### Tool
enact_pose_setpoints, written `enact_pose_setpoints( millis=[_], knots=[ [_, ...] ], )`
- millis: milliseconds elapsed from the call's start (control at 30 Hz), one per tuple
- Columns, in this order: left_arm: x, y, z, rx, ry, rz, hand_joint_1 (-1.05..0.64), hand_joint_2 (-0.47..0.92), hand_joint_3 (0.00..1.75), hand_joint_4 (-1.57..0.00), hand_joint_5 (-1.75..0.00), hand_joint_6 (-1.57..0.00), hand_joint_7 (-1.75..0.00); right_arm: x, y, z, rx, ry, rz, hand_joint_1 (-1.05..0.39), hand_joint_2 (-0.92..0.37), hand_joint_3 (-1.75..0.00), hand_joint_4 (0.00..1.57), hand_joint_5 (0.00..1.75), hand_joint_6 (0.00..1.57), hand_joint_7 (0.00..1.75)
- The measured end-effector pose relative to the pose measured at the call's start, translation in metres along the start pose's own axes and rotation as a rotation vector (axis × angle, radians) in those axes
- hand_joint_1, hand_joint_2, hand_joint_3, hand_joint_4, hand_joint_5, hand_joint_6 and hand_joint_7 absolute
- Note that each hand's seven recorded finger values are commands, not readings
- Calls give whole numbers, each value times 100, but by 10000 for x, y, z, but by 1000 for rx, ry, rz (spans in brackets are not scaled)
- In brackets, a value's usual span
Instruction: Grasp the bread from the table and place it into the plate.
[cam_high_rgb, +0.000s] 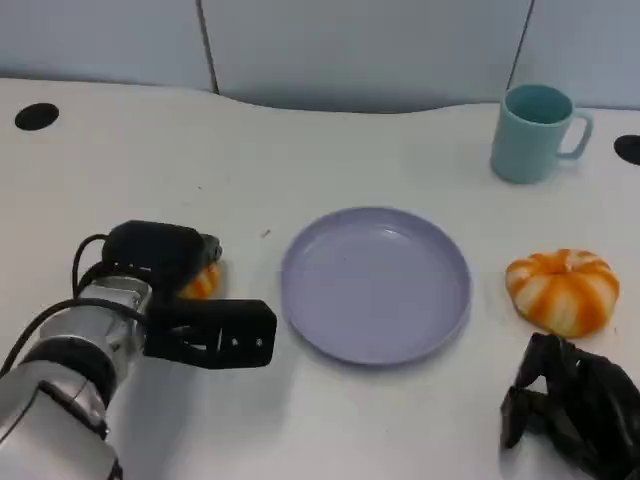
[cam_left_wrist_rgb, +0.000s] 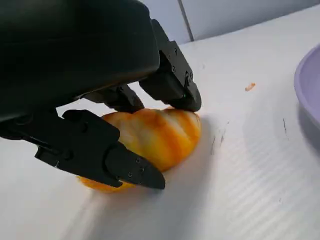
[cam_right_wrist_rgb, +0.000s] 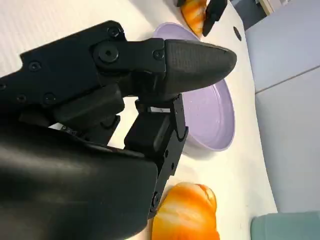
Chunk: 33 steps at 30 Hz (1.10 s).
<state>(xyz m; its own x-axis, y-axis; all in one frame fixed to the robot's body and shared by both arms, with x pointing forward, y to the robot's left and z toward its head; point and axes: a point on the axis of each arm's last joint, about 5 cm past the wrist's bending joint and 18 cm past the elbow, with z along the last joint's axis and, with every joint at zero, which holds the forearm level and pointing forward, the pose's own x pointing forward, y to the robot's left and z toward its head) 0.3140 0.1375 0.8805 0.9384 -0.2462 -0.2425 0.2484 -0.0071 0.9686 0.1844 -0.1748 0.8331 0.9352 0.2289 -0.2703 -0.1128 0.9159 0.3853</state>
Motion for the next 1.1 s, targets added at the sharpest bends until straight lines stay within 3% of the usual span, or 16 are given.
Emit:
enact_pose_setpoints(
  millis=[67,167,200,300,333,533,700,933,1100],
  knots=[
    [-5,-14,1,-6,2,17,-31,92,17,-62,-166,-78,-85,-7,-1,0,-6,1,0,-42,-92,-55,117,148,106,138],
    [-14,-37,1,-15,5,25,-31,92,17,-61,-169,-73,-93,-13,-5,2,-9,1,-1,-42,-92,-55,117,148,106,138],
    [-15,-38,1,-16,5,25,-28,92,26,-64,-172,-65,-124,-14,-6,2,-10,2,-1,-43,-92,-53,117,148,106,138],
    [-30,-66,-6,-25,-10,57,-25,91,36,-67,-174,-52,-166,-14,-11,4,-2,3,-2,-42,-92,-55,116,148,104,139],
    [-39,-81,-14,-29,-16,71,-24,91,37,-68,-175,-51,-170,-14,-13,3,0,3,0,-42,-92,-55,116,148,104,139],
    [-67,-105,-55,-57,-38,112,-22,89,34,-65,-175,-44,-173,9,-13,2,-10,-2,9,-42,-92,-55,117,148,104,140],
    [-73,-55,-114,-148,-36,169,-23,92,42,-68,-175,-49,-175,84,28,35,-11,7,2,-42,-92,-53,118,149,106,142],
    [-32,77,-123,-217,-38,229,-19,89,35,-69,-175,-54,-171,155,35,60,0,21,6,-43,-92,-52,119,147,107,142],
    [13,191,-50,-253,-101,304,-13,86,35,-74,-175,-58,-174,161,31,60,6,25,6,-45,-92,-48,119,147,109,141]
  ],
)
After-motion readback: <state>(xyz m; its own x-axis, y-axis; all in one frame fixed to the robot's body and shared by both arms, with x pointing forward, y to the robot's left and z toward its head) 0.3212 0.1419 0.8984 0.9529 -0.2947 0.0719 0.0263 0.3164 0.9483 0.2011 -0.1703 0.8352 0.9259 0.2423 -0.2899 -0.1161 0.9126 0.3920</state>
